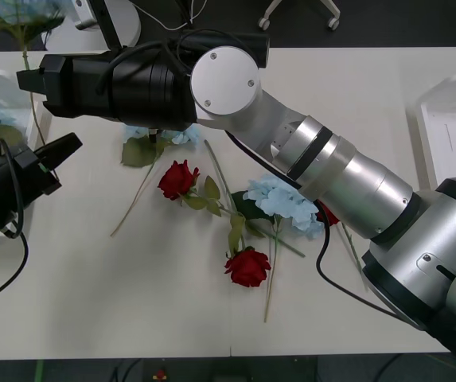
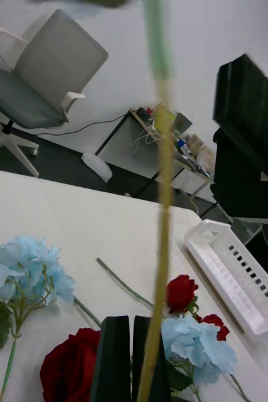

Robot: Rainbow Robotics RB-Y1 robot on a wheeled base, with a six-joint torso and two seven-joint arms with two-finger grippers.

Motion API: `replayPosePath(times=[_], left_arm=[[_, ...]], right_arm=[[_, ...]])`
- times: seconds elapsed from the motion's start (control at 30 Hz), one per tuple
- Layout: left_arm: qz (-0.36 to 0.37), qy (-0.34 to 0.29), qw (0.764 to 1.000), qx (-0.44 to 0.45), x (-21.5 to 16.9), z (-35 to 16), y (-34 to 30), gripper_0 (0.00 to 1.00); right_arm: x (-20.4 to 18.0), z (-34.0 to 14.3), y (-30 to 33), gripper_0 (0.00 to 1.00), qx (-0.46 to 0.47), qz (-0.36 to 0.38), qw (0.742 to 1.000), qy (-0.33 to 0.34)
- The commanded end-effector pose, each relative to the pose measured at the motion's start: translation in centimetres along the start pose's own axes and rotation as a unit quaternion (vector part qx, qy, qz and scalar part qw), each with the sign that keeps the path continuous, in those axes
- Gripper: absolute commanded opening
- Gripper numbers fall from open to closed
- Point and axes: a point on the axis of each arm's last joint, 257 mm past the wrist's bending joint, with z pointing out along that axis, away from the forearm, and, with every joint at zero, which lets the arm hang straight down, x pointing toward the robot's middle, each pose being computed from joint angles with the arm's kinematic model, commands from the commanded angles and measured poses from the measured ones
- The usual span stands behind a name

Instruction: Put the red flowers into the right box and the blue flowers into the left box

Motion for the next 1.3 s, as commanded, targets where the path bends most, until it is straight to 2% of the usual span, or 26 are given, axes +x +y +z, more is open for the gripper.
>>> replayPosePath(times=[0.03,0.1,0.33,0.5,0.6,0.8,0.93,1.1,1.23,1.3], left_arm=[[-0.011,-0.033,0.999,0.001,-3.7,0.4,0.0,0.00],[0.001,-0.024,0.999,-0.022,-4.1,-0.3,2.1,0.00],[-0.007,0.006,0.996,-0.089,-5.3,-2.0,9.9,0.00],[-0.002,0.043,0.985,-0.169,-6.6,-2.9,15.9,0.00],[-0.009,0.048,0.971,-0.234,-7.5,-4.2,20.0,0.00],[0.033,0.095,0.924,-0.369,-8.3,-7.8,26.3,0.00],[0.037,0.116,0.897,-0.425,-9.7,-10.8,28.1,0.00],[0.056,0.156,0.861,-0.481,-12.0,-16.0,29.1,0.00],[0.075,0.202,0.830,-0.515,-13.0,-20.1,28.7,0.00],[0.090,0.229,0.809,-0.534,-13.6,-22.3,28.0,0.00]], right_arm=[[-1.5,0.7,2.8,0.93,-0.023,-0.007,1.000,0.002],[-1.6,0.4,2.2,1.00,-0.017,-0.009,1.000,0.002],[-2.1,-1.2,-0.3,1.00,0.007,-0.019,1.000,0.005],[-0.7,-3.4,-3.3,1.00,0.031,-0.011,0.998,0.044],[0.9,-6.0,-6.9,1.00,0.065,0.014,0.994,0.084],[3.7,-12.4,-13.5,1.00,0.139,0.025,0.976,0.166],[4.6,-17.2,-17.0,1.00,0.201,0.035,0.956,0.212],[5.6,-24.7,-20.9,1.00,0.292,0.050,0.912,0.284],[7.2,-30.7,-23.4,1.00,0.370,0.057,0.861,0.344],[8.0,-34.2,-24.5,1.00,0.414,0.058,0.826,0.379]])
